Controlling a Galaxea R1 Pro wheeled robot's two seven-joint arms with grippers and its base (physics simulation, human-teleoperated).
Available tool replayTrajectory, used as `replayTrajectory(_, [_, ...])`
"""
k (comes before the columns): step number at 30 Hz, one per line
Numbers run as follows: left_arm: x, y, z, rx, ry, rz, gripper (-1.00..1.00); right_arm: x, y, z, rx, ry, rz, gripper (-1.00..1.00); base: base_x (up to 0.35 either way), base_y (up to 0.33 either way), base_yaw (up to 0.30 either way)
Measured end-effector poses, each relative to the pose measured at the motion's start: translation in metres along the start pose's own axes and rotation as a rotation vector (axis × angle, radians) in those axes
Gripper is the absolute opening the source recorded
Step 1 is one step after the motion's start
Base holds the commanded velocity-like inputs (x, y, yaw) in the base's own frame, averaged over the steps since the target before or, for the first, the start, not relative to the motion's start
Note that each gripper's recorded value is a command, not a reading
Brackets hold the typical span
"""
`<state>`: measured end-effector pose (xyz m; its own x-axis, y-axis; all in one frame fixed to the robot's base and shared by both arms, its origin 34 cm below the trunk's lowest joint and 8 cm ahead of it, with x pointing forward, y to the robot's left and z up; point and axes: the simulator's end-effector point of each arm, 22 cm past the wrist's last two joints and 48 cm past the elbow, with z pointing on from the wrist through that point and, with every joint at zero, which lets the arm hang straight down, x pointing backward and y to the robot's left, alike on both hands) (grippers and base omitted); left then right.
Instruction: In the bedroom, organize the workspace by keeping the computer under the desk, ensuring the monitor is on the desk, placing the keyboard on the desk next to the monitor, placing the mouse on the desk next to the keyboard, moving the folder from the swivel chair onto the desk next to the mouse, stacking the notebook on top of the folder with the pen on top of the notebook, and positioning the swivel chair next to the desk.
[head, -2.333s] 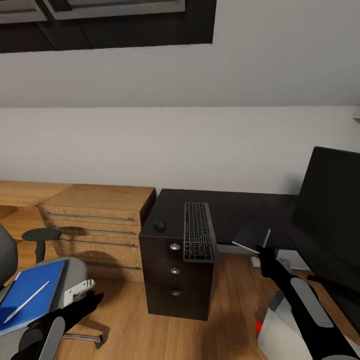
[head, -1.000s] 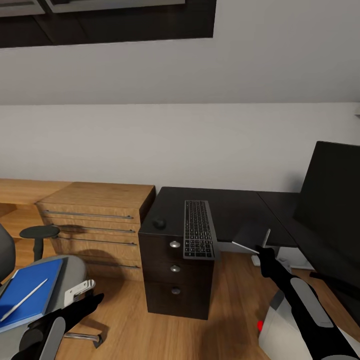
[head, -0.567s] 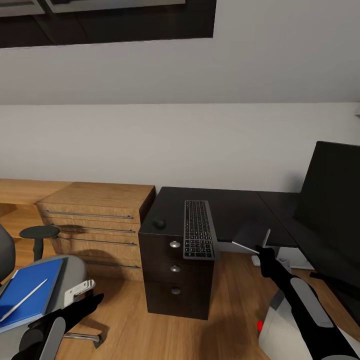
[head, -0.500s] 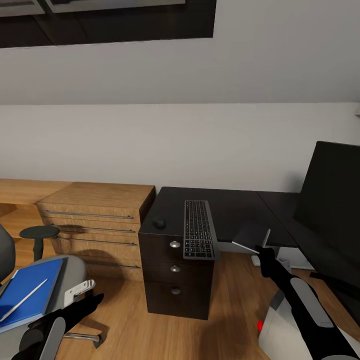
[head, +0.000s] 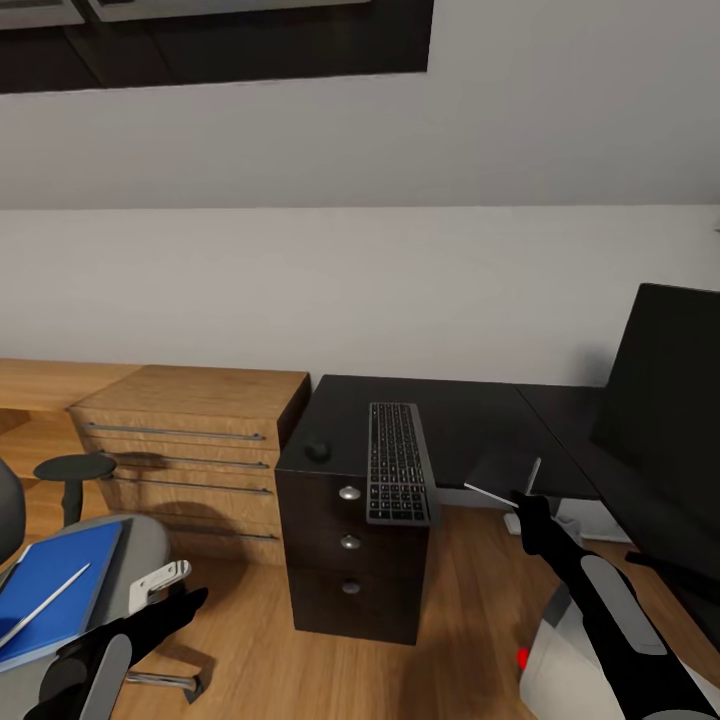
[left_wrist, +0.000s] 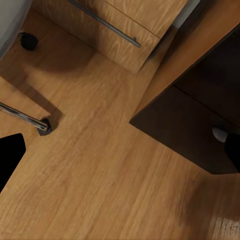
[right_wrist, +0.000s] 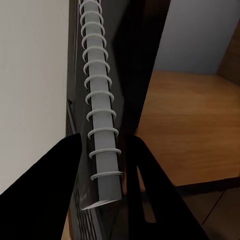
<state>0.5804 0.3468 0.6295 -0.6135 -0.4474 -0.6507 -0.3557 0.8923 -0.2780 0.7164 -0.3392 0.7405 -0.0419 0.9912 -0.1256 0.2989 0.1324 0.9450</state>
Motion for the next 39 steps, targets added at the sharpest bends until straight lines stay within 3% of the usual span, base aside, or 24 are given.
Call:
replayTrajectory(25, [0.0002,0.0001,0.0002,0.000,0.001,0.000,1.00,0.0000,-0.0001,0.0001,0.001,0.000,0.000,-1.00,0.004,0.000,0.000])
replayTrajectory(26, [0.0002,0.0000,0.0002,0.000,0.001,0.000,1.00,0.0001,-0.0002,0.0001,0.001,0.000,0.000,1.00,0.000,0.000,0.000])
replayTrajectory(39, [-0.0004,0.0014,0.0001,-0.003,0.000,0.001,1.00,0.0005,-0.0002,0.0001,0.001,0.001,-0.001,1.00,0.000,0.000,0.000])
